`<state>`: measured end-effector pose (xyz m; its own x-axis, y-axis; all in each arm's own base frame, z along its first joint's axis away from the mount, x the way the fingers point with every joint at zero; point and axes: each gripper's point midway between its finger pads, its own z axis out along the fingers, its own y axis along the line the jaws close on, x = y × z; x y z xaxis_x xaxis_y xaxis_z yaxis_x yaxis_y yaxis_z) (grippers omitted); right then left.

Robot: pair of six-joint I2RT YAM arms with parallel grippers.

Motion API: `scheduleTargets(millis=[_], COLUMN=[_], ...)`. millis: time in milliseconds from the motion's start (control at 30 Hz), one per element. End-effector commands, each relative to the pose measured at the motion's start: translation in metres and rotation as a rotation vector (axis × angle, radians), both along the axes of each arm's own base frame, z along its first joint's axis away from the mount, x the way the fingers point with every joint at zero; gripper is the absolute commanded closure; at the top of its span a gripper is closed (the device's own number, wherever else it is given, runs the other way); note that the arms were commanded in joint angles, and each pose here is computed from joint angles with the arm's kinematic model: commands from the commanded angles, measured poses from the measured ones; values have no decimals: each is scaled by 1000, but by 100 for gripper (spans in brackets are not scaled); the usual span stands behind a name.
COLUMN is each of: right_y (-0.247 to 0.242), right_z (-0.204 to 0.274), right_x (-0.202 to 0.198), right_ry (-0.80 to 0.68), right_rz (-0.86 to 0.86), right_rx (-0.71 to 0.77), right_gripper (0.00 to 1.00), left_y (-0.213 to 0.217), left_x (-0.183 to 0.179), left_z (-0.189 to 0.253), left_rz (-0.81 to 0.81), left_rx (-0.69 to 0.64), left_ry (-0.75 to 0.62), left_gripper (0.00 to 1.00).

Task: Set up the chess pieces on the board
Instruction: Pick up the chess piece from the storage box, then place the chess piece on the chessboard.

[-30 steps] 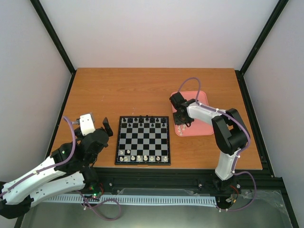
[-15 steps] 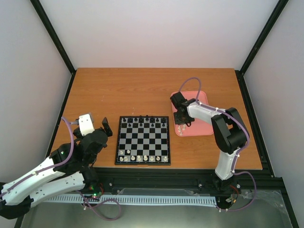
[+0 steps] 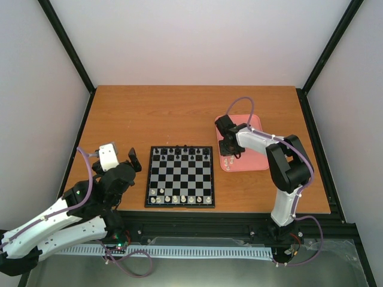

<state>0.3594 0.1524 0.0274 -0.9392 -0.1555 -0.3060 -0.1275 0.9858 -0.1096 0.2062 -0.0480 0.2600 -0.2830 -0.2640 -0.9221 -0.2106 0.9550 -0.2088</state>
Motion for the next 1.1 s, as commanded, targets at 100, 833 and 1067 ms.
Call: scheduleTargets(millis=[100, 833, 1067], right_y=[-1, 142, 201], right_z=[28, 111, 90], right_x=[12, -87, -130], right_ry=[-78, -150, -71], right_rz=[-25, 407, 557], right_rx=[36, 219, 256], right_gripper=[93, 96, 96], left_y=[4, 6, 9], left_x=[0, 2, 1], left_z=[2, 2, 3], left_rz=[13, 47, 60], left_rx=[-4, 36, 35], left_ry=[-12, -2, -1], left_gripper=[0, 0, 0])
